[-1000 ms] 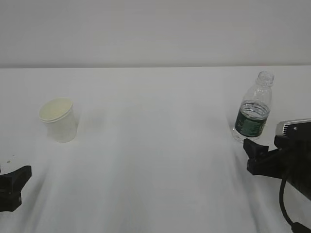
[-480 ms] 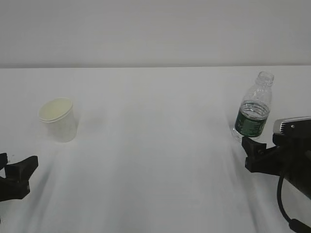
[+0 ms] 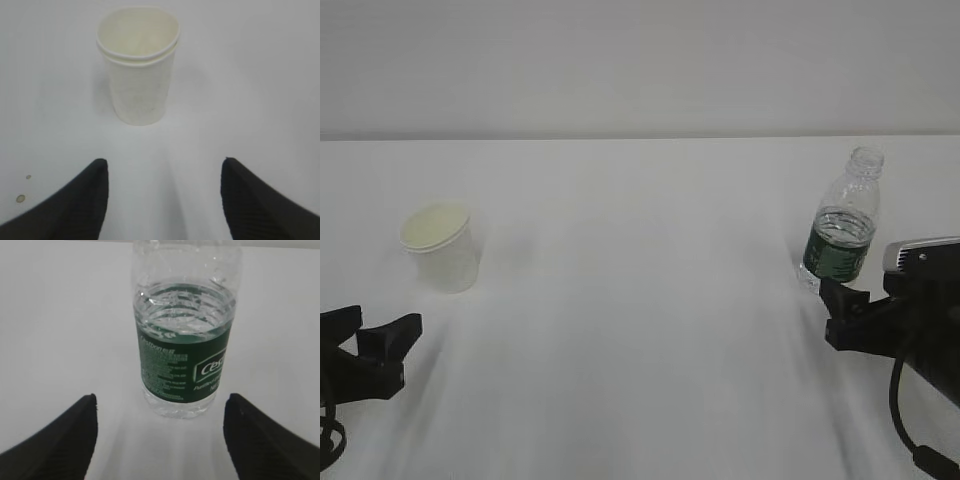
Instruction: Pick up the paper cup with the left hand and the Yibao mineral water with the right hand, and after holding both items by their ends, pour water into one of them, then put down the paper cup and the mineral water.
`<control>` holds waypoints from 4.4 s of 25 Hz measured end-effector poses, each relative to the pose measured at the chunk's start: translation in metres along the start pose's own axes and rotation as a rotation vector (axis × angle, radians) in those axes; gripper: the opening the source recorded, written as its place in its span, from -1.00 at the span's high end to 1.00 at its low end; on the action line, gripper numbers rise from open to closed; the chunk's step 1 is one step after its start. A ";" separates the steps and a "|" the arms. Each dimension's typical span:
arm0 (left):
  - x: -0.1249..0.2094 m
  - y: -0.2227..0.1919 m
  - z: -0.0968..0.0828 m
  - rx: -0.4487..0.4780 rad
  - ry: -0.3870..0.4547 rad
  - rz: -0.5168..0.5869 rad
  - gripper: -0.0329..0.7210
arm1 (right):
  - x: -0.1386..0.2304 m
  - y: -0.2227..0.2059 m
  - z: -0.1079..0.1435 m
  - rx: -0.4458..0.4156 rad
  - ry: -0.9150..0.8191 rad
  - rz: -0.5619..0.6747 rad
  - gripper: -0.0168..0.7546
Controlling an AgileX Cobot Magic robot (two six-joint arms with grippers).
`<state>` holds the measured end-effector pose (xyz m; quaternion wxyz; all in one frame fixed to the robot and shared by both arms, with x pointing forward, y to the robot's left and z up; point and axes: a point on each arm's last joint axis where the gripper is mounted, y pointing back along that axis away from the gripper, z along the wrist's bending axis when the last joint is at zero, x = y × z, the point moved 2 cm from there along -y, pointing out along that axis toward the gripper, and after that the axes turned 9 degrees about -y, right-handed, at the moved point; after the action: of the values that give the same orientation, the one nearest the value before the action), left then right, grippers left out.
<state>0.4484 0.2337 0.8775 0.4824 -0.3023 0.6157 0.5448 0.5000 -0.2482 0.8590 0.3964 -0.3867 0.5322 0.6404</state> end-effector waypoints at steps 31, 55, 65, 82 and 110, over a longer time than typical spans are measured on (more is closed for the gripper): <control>-0.001 -0.002 0.000 0.002 0.000 -0.006 -0.42 | -0.018 -0.016 0.003 0.004 -0.002 -0.076 -0.58; -0.001 -0.002 0.000 0.002 0.000 -0.006 -0.42 | 0.005 -0.034 0.000 0.019 0.006 -0.006 -0.58; -0.001 -0.002 0.000 0.002 0.000 -0.006 -0.42 | 0.006 -0.040 -0.001 0.036 -0.002 -0.008 -0.58; -0.001 -0.002 0.000 0.002 0.000 -0.006 -0.42 | -0.002 -0.048 0.000 0.038 -0.010 -0.042 -0.58; -0.001 -0.002 0.000 0.002 0.000 -0.006 -0.39 | -0.006 -0.067 -0.001 0.064 -0.014 -0.078 -0.58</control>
<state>0.4505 0.2327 0.8780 0.4842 -0.3037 0.6152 0.5430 0.5640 -0.2420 0.8393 0.4367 -0.3899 0.5341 0.6099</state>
